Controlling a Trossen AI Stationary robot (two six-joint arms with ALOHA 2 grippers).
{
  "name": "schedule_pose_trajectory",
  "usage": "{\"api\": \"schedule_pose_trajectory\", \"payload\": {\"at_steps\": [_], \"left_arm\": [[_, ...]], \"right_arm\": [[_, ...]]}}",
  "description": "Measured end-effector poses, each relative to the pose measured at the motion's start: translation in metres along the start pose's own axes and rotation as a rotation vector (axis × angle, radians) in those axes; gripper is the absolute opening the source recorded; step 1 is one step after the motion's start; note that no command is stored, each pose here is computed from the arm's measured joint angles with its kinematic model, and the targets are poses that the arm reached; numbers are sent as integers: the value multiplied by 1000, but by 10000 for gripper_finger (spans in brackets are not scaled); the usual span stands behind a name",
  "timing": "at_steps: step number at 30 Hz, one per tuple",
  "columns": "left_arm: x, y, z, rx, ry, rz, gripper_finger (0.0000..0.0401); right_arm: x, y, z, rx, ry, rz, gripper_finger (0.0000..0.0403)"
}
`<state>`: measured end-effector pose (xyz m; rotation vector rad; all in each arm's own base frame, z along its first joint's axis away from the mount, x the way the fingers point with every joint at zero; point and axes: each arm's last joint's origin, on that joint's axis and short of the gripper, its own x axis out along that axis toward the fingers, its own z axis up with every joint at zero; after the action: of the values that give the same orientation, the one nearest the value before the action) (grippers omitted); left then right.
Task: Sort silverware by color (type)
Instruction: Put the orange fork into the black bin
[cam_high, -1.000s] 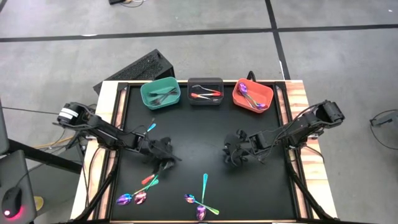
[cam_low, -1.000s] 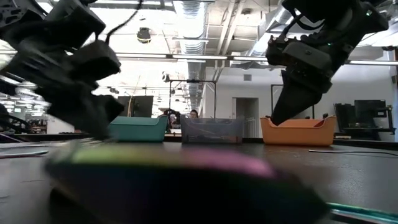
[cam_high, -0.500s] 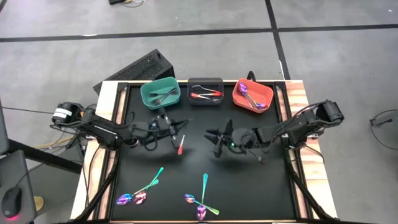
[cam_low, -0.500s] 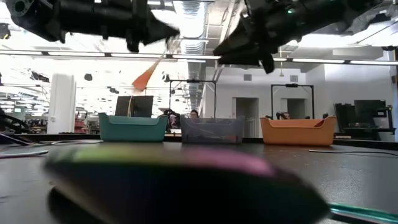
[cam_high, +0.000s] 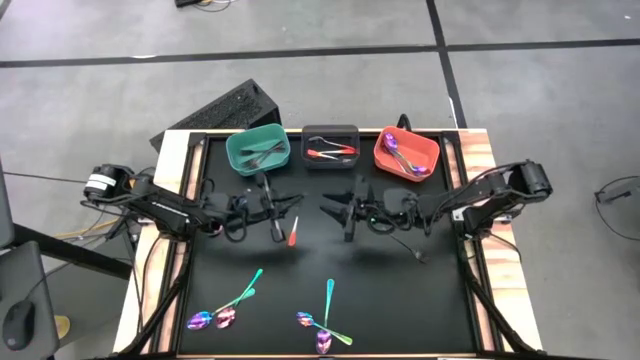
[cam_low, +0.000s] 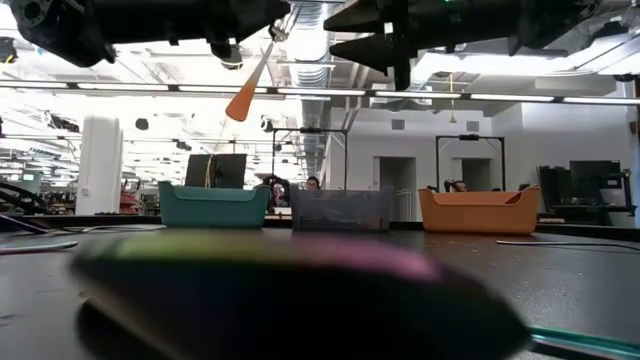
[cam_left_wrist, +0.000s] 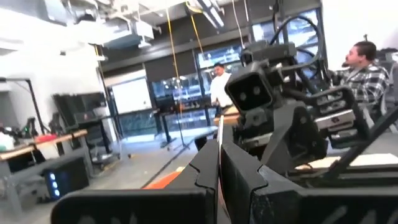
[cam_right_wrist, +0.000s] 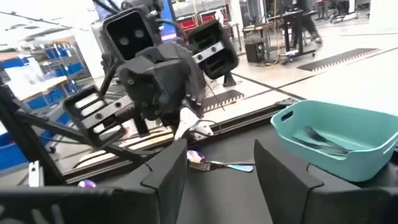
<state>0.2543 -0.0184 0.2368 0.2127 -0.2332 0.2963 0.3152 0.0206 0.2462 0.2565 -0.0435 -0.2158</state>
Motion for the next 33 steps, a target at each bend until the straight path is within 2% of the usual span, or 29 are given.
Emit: {"api": "schedule_pose_trajectory", "payload": {"at_steps": [5,8,13,17,25,29,33], "left_arm": [[0,2,7,17,-71,18,0],[1,3,10,32,-88,22,0],[2,1,5,46,-70,3,0],[2,-1,2,51,-37,-14,0],[3,0,-1,111,3,33,0],[2,0,0,119,0,35,0],[2,-2,0,113,-2,28,0]], "right_arm": [[12,0,-10,-5,2,-3,206],[34,5,-15,-32,-11,25,206],[62,8,-33,-74,21,13,205],[74,12,-29,-79,1,26,195],[71,7,-29,-65,87,-4,102],[63,4,-24,-92,192,-50,106],[54,12,-9,-81,193,-11,143]]}}
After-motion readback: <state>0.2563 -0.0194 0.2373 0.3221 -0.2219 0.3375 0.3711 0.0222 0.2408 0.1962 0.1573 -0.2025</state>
